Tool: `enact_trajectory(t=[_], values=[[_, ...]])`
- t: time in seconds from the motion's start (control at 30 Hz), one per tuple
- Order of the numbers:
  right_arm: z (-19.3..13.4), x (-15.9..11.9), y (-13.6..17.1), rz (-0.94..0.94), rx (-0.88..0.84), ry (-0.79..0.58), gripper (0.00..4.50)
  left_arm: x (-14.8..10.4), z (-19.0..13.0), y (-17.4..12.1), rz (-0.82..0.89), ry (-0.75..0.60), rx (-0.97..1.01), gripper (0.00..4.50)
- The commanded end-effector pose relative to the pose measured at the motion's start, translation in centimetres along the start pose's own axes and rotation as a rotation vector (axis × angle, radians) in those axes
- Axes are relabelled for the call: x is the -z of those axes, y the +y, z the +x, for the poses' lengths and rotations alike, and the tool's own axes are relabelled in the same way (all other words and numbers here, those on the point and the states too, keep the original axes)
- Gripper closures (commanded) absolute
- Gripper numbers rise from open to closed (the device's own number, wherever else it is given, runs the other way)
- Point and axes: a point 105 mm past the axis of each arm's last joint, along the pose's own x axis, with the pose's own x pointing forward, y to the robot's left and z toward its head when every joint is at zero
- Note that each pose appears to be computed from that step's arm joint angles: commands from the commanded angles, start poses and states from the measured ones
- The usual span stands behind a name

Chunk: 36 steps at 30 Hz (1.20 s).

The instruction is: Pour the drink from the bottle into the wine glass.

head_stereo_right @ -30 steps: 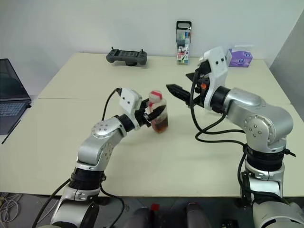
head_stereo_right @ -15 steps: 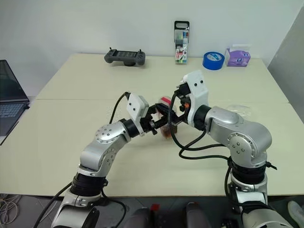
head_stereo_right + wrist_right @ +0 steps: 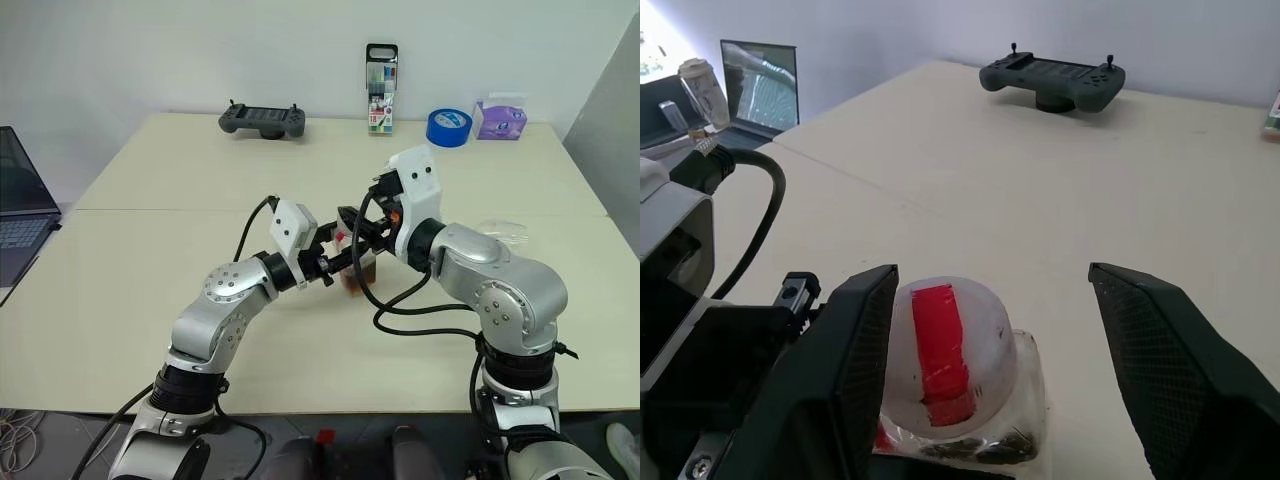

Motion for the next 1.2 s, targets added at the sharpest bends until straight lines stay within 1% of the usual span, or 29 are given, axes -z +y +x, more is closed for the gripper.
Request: enact_trajectory(t=[0.03,0.3,0.47,0.53,0.63,0.67,0.8,0.83,0.9,0.93,1.0,1.03,1.07,1.13,1.2], values=[[-0.3,-1.1,1.4,-0.039,-0.054,-0.029,1.29,-1.4,0.0,-0.1,0.035,-0.049,-0.002,2.38],[-0.2,-0.5,1.5,-0.071,-0.047,0.016,1.29,-1.3,0.2,-0.3,0.039,-0.045,0.002,2.38],[0.0,-0.6,1.4,-0.080,-0.028,0.012,1.29,-1.3,0.2,-0.3,0.037,-0.046,0.001,2.38],[0.1,-0.7,1.1,-0.087,-0.005,0.003,1.65,-1.2,0.2,-0.3,0.035,-0.045,-0.001,2.38],[0.2,-1.1,0.6,-0.082,0.026,-0.014,2.51,-1.1,0.2,-0.4,0.033,-0.042,-0.002,2.38],[0.3,-1.2,0.5,-0.080,0.033,-0.018,2.64,-1.1,0.2,-0.5,0.032,-0.041,-0.002,2.38],[0.1,-1.7,-0.1,-0.074,0.028,-0.030,2.63,-1.1,0.2,-0.6,0.035,-0.039,0.001,2.38],[0.1,-1.8,-0.1,-0.075,0.000,-0.031,2.63,-1.1,0.3,-0.6,0.035,-0.039,0.003,2.38],[-0.6,-1.7,0.9,-0.080,-0.184,-0.028,2.63,-1.3,0.3,-0.5,0.034,-0.042,0.007,2.38],[-1.3,-1.4,1.5,-0.134,-0.286,-0.014,2.63,-1.3,0.3,-0.5,0.031,-0.044,0.011,2.38],[-2.6,-0.3,1.9,-0.223,-0.444,0.048,2.63,-1.3,0.4,-0.8,0.024,-0.045,0.026,2.38],[-3.6,0.1,2.0,-0.228,-0.540,0.076,2.63,-1.3,0.4,-1.1,0.019,-0.046,0.041,2.38],[-4.2,0.2,1.9,-0.227,-0.598,0.085,2.63,-1.4,0.4,-1.4,0.015,-0.048,0.055,2.38],[-4.4,0.0,0.7,-0.225,-0.636,0.085,2.63,-1.6,0.4,-2.0,0.010,-0.054,0.090,2.38],[-4.5,0.1,0.2,-0.235,-0.686,0.096,2.63,-1.8,0.2,-2.6,0.006,-0.059,0.125,2.38]])
